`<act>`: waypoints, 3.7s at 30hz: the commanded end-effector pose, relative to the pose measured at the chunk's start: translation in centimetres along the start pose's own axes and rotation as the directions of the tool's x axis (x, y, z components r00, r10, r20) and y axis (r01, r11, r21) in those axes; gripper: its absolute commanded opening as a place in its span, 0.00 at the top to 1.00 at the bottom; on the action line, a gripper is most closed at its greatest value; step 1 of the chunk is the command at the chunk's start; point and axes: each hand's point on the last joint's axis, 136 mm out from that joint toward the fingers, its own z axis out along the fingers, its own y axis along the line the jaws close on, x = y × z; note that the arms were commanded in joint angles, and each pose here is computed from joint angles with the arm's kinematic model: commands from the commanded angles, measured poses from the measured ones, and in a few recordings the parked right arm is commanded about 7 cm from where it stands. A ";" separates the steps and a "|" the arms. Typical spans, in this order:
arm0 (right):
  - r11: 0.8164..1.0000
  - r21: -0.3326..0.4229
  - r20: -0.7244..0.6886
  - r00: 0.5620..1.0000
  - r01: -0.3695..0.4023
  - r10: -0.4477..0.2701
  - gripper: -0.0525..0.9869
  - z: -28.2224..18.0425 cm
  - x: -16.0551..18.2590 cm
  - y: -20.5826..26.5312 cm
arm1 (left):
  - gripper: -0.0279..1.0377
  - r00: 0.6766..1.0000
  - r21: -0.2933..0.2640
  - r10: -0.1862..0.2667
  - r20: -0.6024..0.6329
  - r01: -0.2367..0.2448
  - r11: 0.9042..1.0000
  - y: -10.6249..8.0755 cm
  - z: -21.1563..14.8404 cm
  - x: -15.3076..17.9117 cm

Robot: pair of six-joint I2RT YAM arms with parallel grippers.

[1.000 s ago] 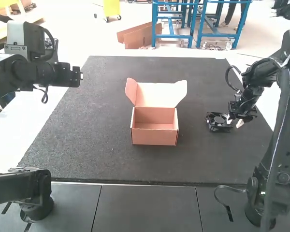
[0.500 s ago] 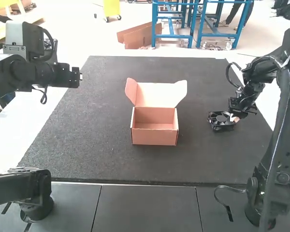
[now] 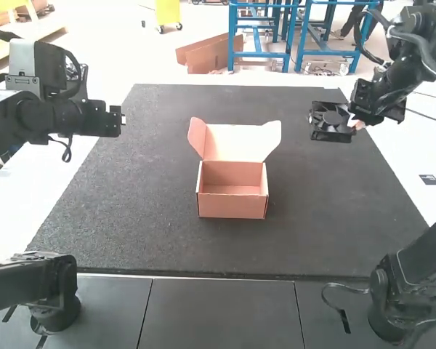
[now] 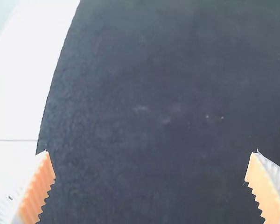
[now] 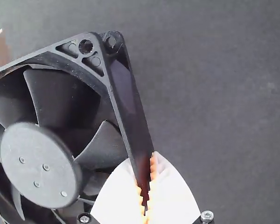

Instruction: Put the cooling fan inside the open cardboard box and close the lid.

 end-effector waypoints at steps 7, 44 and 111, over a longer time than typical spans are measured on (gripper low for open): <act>0.987 -0.146 -0.071 0.996 -0.070 0.060 0.95 -3.8 5.7 7.9 | 0.07 0.999 0.024 0.016 0.036 -0.016 1.000 -0.4 -0.7 0.2; 0.997 -0.068 -0.278 0.959 0.034 -0.051 0.95 10.7 10.8 17.0 | 0.07 0.997 0.028 0.015 0.082 -0.017 0.999 -0.3 -2.4 -0.4; 0.899 -0.077 0.354 0.855 0.432 -0.380 0.07 8.4 -3.2 13.0 | 0.07 0.998 0.241 0.042 0.038 -0.050 0.969 -10.1 9.7 -1.5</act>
